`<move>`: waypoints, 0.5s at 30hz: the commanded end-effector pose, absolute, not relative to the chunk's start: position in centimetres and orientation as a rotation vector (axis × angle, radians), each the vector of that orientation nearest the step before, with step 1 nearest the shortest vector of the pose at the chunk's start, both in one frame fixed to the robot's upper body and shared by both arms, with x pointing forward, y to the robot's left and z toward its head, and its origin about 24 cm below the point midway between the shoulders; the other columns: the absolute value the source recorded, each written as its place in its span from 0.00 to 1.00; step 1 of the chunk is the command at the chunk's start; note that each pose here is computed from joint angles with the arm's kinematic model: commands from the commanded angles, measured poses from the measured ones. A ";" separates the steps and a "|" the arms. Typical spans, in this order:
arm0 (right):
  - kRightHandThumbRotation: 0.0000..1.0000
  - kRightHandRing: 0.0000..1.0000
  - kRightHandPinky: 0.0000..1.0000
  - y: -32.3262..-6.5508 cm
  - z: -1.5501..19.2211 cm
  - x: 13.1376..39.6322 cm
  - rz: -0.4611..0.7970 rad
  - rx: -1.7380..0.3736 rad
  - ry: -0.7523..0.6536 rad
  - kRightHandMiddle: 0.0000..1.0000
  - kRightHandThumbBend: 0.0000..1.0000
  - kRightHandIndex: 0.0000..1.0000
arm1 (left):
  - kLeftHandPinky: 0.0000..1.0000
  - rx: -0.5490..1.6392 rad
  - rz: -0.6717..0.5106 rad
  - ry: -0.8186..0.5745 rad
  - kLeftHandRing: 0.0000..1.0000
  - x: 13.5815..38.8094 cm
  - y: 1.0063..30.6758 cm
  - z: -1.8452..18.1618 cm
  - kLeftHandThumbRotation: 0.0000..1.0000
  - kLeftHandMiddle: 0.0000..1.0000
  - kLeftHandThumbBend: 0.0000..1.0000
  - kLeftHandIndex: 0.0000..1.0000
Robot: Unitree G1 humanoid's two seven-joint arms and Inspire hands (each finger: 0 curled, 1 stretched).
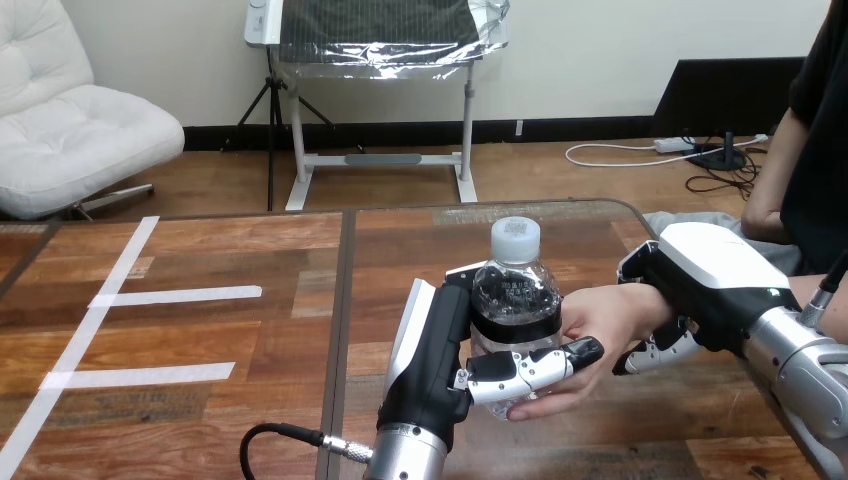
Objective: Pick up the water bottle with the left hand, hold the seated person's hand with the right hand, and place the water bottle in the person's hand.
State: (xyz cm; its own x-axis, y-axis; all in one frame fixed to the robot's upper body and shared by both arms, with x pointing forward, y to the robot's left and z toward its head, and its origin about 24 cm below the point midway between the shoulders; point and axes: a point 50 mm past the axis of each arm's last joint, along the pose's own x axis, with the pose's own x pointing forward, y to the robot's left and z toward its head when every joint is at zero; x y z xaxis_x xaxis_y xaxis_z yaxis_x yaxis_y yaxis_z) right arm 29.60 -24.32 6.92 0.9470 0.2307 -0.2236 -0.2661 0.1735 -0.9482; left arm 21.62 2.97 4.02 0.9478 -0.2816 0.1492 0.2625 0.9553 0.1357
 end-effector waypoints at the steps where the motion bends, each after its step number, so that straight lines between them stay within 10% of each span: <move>1: 0.00 0.25 0.20 -26.3 8.8 30.4 0.236 -1.380 0.038 0.32 0.75 0.36 | 0.33 -0.053 -0.318 -0.323 0.38 22.2 -0.7 8.4 0.00 0.42 0.65 0.43; 15: 0.00 0.25 0.19 -26.4 8.7 30.4 0.232 -1.377 0.044 0.32 0.74 0.37 | 0.33 -0.057 -0.317 -0.322 0.38 22.2 -0.7 8.4 0.00 0.42 0.65 0.43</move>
